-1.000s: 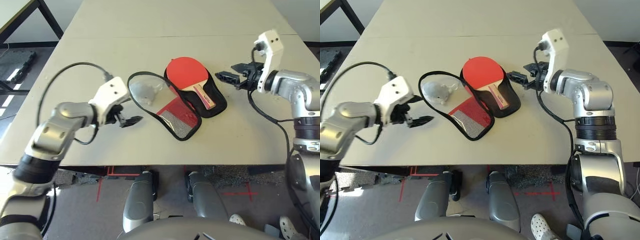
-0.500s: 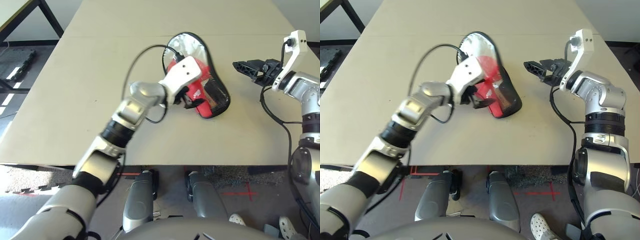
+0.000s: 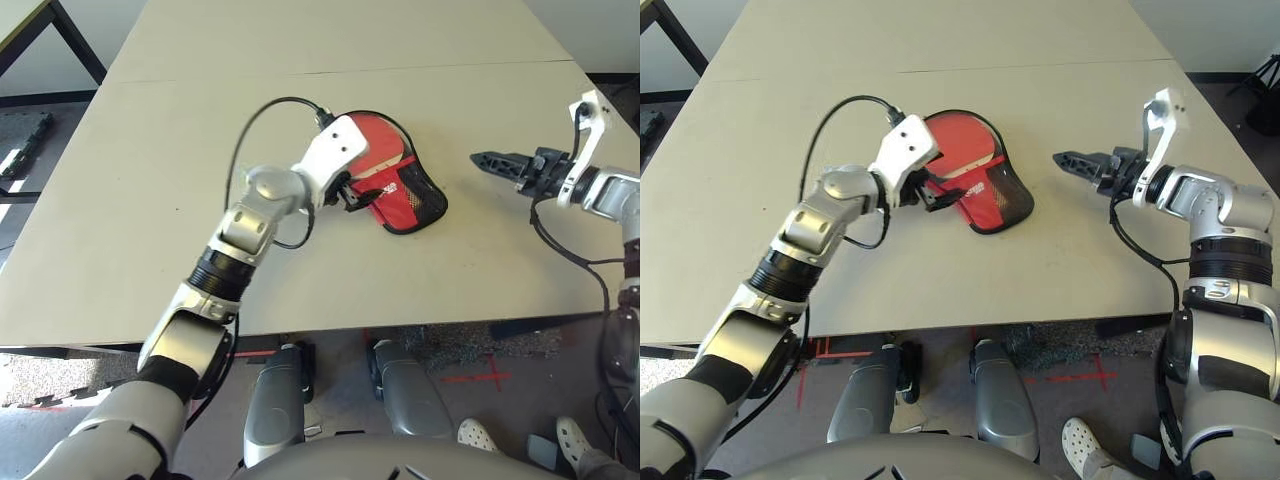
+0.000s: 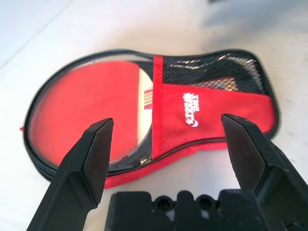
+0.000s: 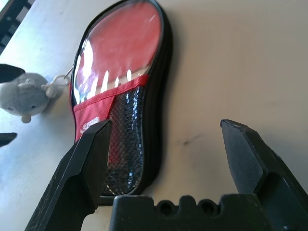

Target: Store the ping-pong paddle in its case and zip it.

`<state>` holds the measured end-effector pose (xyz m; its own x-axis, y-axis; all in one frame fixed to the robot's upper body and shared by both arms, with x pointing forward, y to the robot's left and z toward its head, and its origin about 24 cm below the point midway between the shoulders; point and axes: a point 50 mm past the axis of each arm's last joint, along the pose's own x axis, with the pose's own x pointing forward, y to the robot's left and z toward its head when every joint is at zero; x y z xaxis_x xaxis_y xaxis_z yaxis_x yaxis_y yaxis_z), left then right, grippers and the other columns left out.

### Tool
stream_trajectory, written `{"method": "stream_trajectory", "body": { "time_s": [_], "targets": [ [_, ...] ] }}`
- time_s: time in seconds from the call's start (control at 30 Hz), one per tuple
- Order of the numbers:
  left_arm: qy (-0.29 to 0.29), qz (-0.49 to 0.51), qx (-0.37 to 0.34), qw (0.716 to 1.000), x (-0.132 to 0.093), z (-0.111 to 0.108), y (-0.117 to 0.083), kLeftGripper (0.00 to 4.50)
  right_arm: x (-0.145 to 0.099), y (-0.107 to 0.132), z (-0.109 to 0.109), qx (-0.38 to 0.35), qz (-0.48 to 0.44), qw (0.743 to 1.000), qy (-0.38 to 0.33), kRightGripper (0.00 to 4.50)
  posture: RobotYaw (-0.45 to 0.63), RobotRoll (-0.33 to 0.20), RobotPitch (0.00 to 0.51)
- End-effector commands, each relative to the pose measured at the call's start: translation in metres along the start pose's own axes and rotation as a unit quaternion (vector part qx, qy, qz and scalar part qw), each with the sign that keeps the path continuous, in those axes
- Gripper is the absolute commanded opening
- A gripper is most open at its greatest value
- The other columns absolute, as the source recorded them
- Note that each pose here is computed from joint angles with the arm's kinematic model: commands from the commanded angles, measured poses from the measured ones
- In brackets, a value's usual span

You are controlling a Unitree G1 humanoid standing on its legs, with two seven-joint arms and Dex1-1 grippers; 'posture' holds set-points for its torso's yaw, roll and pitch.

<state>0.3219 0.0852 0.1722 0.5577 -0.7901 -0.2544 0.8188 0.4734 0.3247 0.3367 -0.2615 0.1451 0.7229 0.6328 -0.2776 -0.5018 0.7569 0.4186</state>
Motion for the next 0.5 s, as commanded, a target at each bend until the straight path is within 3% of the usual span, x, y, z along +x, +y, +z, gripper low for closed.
{"method": "stream_trajectory", "body": {
  "time_s": [0.03,0.3,0.5],
  "targets": [
    [0.0,-0.018,0.001,1.0,-0.014,0.005,-0.003,4.5,0.008,0.001,-0.009,0.006,0.004,1.0,0.017,4.47,0.05,0.0,0.168],
    [0.019,-0.048,0.034,0.998,-0.042,0.018,0.001,4.5,0.034,0.0,-0.024,0.029,-0.009,0.999,0.039,4.47,0.07,0.0,0.173],
    [0.025,-0.049,0.038,0.998,-0.047,0.02,0.001,4.5,0.056,0.008,-0.03,0.047,0.01,0.997,0.053,4.47,0.09,0.0,0.179]
  ]
}}
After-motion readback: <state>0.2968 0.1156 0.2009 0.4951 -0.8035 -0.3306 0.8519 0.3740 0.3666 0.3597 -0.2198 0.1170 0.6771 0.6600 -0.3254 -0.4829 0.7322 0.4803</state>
